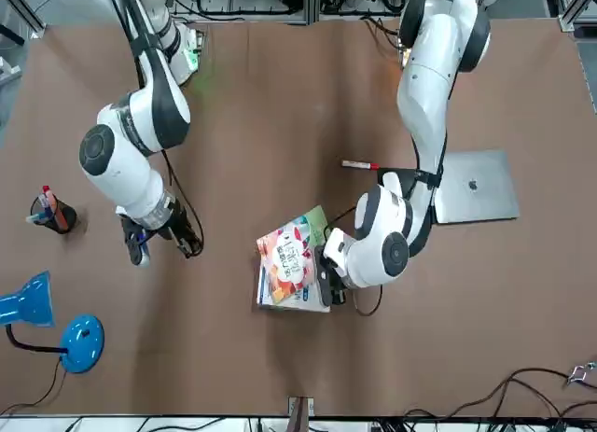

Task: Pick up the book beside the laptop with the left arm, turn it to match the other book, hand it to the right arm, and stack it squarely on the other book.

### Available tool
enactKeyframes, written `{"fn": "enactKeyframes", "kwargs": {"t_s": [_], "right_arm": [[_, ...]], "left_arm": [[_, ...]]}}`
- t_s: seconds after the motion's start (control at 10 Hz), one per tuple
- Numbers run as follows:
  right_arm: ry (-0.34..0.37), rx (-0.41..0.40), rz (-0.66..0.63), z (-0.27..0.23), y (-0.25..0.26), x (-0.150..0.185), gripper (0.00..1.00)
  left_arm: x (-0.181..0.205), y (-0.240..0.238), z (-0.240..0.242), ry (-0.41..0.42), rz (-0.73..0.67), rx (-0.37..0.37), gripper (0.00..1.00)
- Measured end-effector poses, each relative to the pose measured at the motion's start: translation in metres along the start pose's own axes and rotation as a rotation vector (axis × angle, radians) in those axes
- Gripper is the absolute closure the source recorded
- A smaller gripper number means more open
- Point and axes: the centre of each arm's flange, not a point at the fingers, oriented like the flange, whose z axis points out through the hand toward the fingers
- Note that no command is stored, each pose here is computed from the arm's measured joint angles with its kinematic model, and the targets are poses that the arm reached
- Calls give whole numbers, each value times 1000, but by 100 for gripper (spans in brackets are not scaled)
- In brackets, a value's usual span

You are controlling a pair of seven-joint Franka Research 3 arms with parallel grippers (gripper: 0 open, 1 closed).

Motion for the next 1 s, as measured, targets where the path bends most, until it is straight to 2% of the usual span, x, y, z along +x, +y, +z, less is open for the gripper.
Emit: {"fn": "enactKeyframes", "kwargs": {"t_s": [0.2, 0.3, 0.6, 0.8, 1.0], "right_arm": [[-68, 35, 101, 9, -24, -18, 100], [-91, 32, 112, 21, -34, -35, 100], [-118, 20, 124, 61, -53, -116, 100], [-128, 92, 138, 82, -67, -174, 100], [-133, 142, 121, 113, -74, -207, 100]], "left_arm": [[19, -3, -47, 51, -77, 58, 15], [25, -3, -83, 63, -125, 79, 2], [-8, -18, -158, -32, -372, 82, 0], [-33, -24, -195, -128, -568, 119, 0], [-56, -21, -245, -221, -757, 166, 0]]}}
